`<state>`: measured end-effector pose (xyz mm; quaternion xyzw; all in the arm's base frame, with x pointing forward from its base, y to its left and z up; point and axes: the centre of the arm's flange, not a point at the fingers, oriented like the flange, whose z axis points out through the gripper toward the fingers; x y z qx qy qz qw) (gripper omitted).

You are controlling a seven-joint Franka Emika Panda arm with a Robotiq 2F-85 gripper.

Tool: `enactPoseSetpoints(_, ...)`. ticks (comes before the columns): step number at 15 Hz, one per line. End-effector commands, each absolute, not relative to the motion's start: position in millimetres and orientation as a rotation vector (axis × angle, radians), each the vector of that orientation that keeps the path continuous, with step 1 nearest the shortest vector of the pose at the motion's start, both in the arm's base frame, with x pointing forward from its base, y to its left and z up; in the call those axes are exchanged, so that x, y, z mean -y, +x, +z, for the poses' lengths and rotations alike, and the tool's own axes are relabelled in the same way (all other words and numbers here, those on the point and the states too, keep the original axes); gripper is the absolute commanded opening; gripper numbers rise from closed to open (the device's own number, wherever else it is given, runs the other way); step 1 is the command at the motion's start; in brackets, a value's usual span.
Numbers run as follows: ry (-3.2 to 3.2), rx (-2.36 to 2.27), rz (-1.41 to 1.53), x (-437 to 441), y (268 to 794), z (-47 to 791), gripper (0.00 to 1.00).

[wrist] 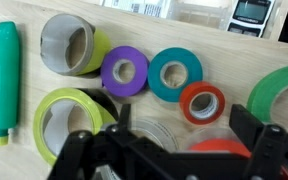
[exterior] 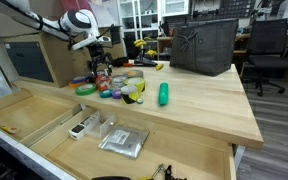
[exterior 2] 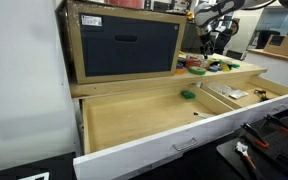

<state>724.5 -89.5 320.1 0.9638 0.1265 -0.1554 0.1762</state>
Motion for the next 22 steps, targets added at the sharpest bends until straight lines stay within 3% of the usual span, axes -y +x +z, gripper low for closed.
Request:
enactPoseSetpoints(1,2.685,-0.38,-0.477,82.5,726.4,318.9,1.0)
enactPoseSetpoints(2,2.682,-0.374,-0.488,81.8,728.5,315.3,0.95)
enactPoseSetpoints(3,2.677,-0.378,-0.503,82.5,729.7,311.3,0.74)
enactPoseSetpoints(5,2.671,-0.363,-0.535,87.6,730.6,302.9,0.69)
enactPoseSetpoints(14,2.694,-0.225,-0.541,132.7,732.3,291.8,0.01)
enactPoseSetpoints(22,2.769,-0.071,-0.422,115.6,745.3,315.8,0.0)
